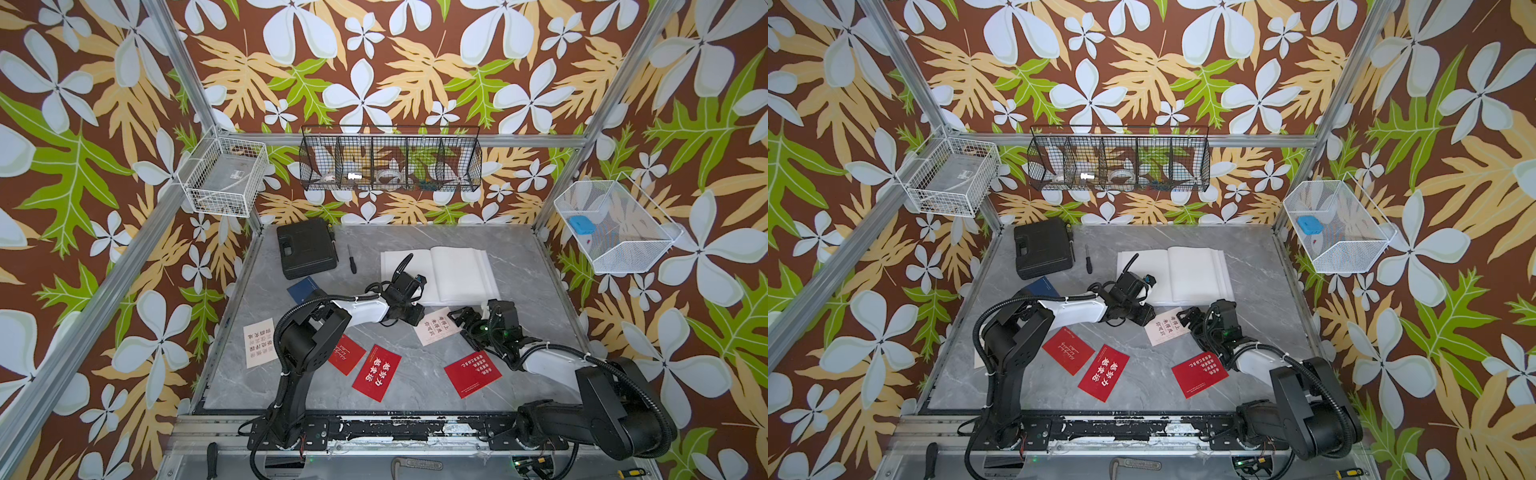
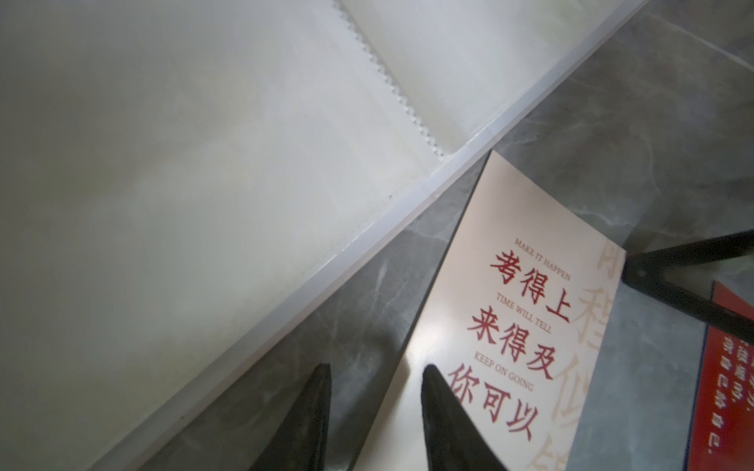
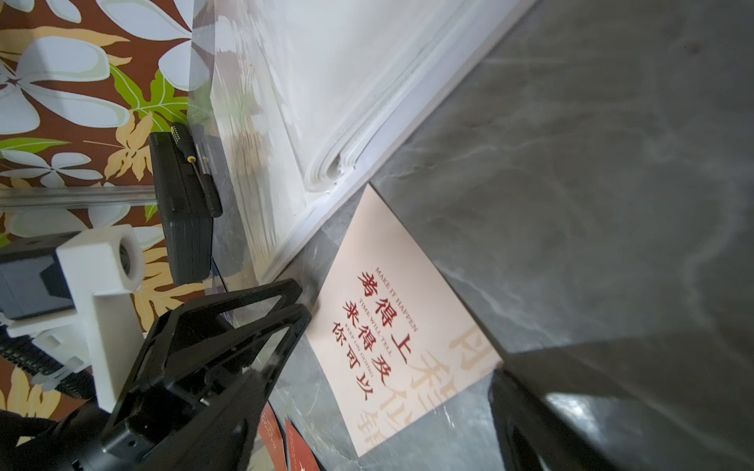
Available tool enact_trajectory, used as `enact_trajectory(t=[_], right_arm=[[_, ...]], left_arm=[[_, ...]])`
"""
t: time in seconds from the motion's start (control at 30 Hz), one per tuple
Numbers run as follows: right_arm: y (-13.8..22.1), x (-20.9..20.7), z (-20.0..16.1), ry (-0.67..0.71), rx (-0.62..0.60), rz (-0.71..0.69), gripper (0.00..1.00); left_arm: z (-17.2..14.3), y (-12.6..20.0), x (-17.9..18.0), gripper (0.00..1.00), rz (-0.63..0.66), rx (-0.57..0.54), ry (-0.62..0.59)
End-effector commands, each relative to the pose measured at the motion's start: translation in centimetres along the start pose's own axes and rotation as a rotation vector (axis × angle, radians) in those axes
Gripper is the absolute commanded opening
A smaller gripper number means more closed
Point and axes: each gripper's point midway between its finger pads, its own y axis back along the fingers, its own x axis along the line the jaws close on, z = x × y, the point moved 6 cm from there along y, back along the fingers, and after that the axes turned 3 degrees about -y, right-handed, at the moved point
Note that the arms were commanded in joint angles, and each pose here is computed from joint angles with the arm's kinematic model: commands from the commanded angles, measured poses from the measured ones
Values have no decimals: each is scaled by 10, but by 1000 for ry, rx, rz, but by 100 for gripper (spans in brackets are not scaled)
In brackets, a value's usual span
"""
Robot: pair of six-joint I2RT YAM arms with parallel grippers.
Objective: Place the photos into the photo albums
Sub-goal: Adjust the photo at the center of the board.
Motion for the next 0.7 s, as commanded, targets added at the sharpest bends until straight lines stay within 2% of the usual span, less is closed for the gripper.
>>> enact_trajectory(t=[0.0,0.37,0.67], right_arm=[[-2,-10,-5,-5,23,-65,90],[-7,-9,-5,22,34,-58,91],[3,-7,2,97,-4,-120,95]], left_arm=[[-28,-4,10,39,126,122,4],[-50,-19,8,40,299,239,-78],[-54,-20,4,40,310,254,-88]])
